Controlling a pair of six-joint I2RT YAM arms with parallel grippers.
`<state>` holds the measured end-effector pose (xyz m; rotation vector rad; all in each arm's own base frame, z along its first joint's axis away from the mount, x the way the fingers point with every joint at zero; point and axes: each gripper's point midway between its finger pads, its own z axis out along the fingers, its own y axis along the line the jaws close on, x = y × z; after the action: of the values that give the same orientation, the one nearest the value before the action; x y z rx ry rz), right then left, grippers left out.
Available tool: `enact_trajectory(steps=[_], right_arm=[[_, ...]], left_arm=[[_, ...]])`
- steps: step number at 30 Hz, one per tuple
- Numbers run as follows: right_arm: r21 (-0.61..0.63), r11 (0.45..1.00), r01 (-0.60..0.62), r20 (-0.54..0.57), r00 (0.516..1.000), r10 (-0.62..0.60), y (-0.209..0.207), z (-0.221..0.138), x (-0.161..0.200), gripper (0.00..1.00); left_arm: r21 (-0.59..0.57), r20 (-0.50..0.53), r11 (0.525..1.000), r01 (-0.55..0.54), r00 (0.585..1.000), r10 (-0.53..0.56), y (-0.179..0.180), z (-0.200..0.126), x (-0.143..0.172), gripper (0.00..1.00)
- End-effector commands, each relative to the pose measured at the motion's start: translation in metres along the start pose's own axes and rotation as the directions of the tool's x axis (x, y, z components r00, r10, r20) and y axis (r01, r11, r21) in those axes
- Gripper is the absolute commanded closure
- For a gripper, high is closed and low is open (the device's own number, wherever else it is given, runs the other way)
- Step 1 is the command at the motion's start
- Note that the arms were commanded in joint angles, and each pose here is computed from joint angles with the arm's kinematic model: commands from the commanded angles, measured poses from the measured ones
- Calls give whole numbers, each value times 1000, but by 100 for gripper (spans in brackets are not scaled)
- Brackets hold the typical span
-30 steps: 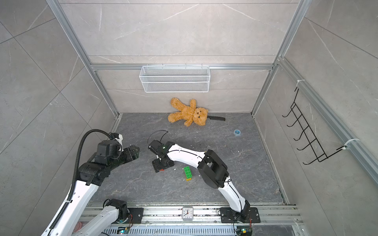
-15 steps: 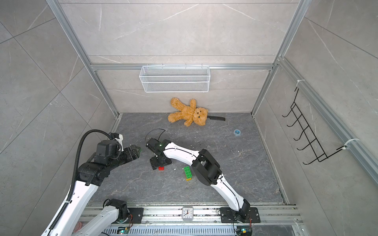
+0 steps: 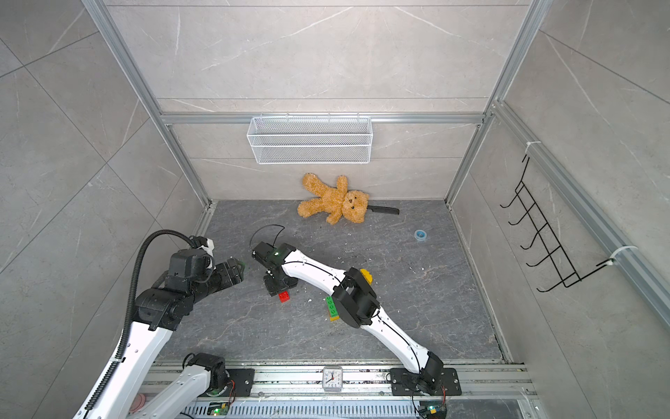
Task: Assemble an ice cream with lego
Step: Pick up the lego brick from the center of the board.
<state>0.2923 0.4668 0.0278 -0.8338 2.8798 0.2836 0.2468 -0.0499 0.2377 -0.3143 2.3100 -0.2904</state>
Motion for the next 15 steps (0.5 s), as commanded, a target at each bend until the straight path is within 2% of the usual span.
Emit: enact_trajectory(steps=[1,13,15], right_arm=[[103,994,43,-72,997,-36,-13,6,18,52],[135,989,67,-85,995,-56,-11,12,19,61],[132,989,68,-57,997,-61,-8,3,12,64]], left_arm=[[5,27,1000,-17,999,17,0,-8,-6,14],[4,36,1000,-17,999,17,1,-10,-5,14],[0,28,1000,-17,999,17,2,-8,-3,14]])
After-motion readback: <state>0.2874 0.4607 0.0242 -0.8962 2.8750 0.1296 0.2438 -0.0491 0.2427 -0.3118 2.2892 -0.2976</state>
